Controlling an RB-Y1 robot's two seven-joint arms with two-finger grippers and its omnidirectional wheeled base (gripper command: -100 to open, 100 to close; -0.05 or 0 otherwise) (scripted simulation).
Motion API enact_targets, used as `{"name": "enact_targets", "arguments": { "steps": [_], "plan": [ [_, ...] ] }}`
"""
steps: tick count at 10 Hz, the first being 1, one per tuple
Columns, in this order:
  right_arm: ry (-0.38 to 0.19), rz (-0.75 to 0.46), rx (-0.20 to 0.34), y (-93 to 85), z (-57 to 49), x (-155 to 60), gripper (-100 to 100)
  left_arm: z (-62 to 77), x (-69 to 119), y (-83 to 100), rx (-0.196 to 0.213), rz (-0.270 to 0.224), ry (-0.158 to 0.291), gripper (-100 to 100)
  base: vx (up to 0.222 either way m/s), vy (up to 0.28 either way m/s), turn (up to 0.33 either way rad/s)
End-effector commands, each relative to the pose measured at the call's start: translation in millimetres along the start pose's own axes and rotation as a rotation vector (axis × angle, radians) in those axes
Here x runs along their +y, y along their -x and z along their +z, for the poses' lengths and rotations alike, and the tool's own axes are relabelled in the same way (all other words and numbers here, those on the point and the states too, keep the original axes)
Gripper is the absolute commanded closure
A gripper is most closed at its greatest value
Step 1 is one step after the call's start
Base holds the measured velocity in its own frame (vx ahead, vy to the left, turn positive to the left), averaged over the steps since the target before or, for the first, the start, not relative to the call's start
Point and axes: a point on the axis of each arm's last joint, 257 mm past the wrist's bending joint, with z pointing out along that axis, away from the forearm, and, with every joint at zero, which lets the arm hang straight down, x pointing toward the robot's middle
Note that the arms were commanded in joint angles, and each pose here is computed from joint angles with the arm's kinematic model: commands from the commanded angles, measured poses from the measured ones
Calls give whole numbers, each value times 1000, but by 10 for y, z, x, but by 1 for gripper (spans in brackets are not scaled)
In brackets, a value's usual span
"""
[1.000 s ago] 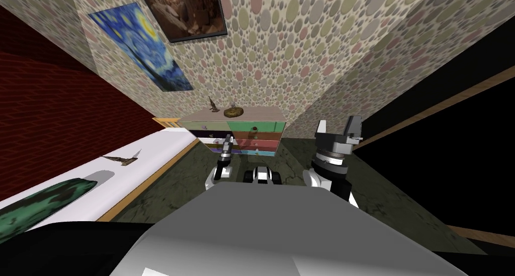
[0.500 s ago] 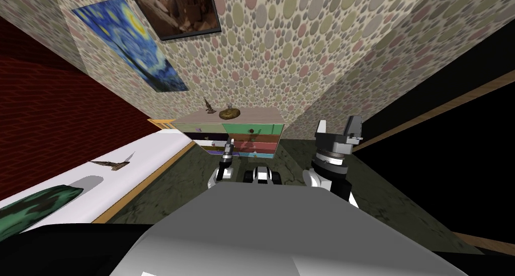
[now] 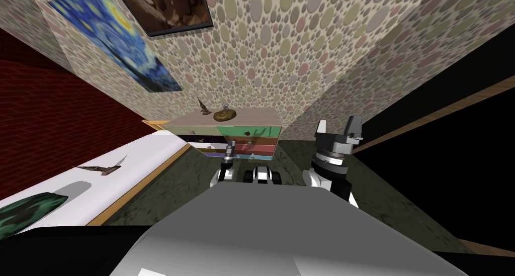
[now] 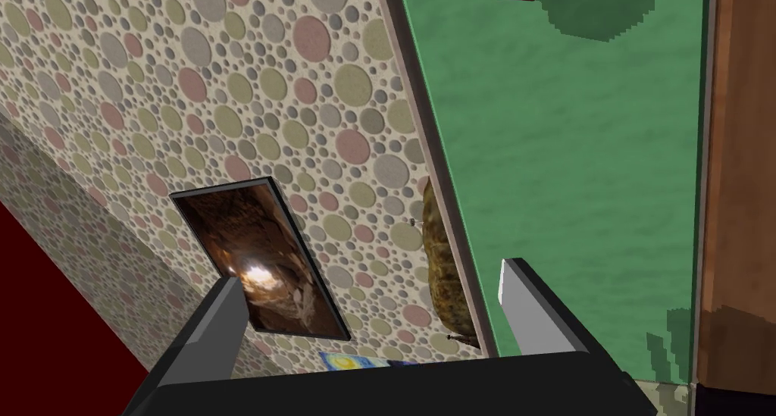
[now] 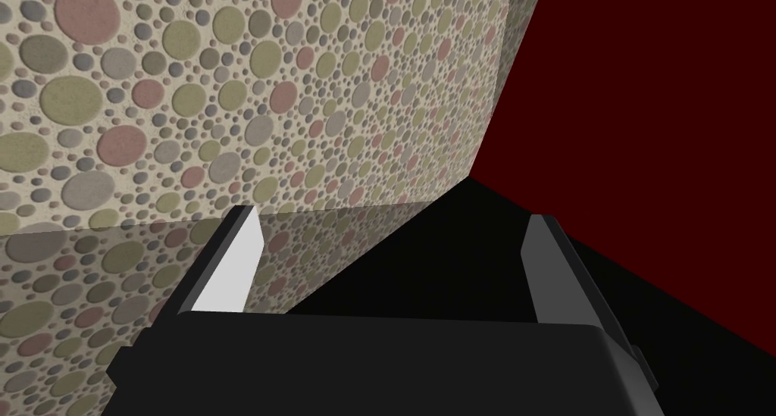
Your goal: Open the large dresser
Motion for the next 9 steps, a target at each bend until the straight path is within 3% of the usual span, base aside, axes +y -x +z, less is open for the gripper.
{"name": "enact_targets", "arguments": {
  "steps": [1, 9],
  "plan": [
    [0, 0, 0, 0, 0, 0, 0, -59, 109, -9, 1, -2, 19, -100, 37, -19, 2],
    [0, 0, 0, 0, 0, 0, 0, -290, 494, -116, -5, -20, 79, -100, 74, -52, -9]
  ]
}}
